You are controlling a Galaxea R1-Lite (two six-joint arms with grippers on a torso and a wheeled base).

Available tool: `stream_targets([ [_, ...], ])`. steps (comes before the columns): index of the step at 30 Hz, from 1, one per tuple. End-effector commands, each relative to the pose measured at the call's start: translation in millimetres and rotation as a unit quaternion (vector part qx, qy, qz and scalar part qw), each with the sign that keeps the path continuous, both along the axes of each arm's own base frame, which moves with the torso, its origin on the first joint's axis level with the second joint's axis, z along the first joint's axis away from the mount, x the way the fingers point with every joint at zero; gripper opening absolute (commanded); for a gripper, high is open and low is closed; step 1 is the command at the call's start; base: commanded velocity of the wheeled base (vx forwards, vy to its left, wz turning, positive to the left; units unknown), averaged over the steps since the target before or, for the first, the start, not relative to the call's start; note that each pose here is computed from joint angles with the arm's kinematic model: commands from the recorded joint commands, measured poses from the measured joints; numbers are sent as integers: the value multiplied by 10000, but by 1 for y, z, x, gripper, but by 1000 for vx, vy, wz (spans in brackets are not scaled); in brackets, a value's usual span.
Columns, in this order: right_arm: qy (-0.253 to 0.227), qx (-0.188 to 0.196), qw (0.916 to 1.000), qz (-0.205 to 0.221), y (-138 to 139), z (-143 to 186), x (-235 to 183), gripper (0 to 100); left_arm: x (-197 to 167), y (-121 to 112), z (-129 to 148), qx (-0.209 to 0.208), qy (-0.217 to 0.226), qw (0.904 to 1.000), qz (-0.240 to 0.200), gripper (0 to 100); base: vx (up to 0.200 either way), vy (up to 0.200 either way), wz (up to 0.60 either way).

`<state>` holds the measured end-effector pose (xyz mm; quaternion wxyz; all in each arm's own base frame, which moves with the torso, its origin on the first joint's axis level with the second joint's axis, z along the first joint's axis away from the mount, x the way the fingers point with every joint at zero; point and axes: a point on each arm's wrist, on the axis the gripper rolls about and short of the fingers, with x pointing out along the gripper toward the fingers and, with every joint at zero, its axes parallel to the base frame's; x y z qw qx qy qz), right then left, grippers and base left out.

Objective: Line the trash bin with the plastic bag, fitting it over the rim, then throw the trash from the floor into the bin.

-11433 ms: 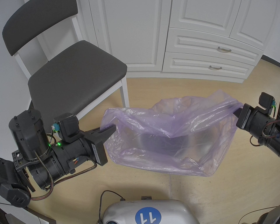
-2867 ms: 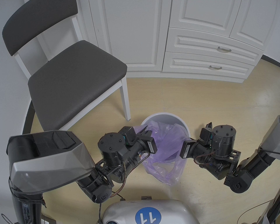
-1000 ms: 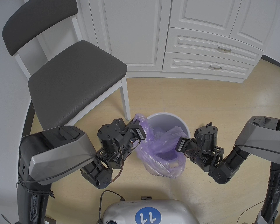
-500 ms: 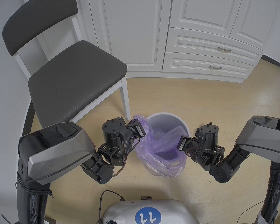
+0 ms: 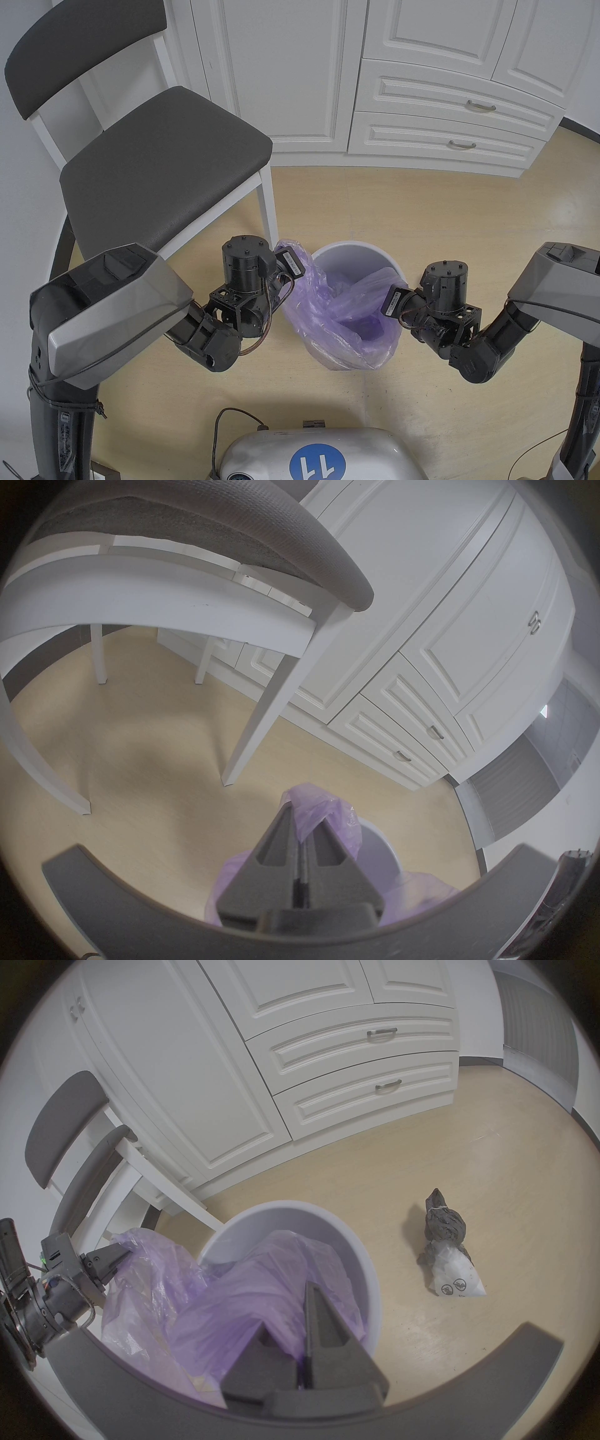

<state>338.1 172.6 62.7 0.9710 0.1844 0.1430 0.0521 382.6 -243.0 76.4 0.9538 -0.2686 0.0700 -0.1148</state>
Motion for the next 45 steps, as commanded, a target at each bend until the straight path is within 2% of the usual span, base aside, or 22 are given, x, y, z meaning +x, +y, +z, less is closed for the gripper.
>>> stream_targets([
  [1, -60, 34, 10000, -39, -1, 3, 2, 0, 1, 1, 7, -51, -72, 10000, 9, 0, 0, 0, 0],
  [7, 13, 88, 9999, -93, -2, 9, 4, 0, 0, 1, 6, -46, -66, 10000, 9, 0, 0, 0, 0],
  [10, 222, 218, 9994, -168, -1, 14, 6, 0, 1, 1, 6, -35, -70, 9999, 78, 0, 0, 0, 0],
  [17, 340, 186, 9990, -227, -4, 14, 7, 0, 0, 2, 9, 38, 22, 9999, 115, 0, 0, 0, 0],
  [27, 348, 94, 9989, -293, -19, 38, -5, 0, -17, 6, 24, 227, -5, 9997, 109, 0, 0, 0, 0],
  [34, 436, -334, 9983, -212, -24, 31, -12, 0, -16, 11, 21, 443, -6, 9989, 138, 0, 0, 0, 0],
  [45, 397, -594, 9973, -157, -32, 36, -22, 0, -20, 21, 15, 888, 66, 9960, 126, 0, 0, 0, 0],
])
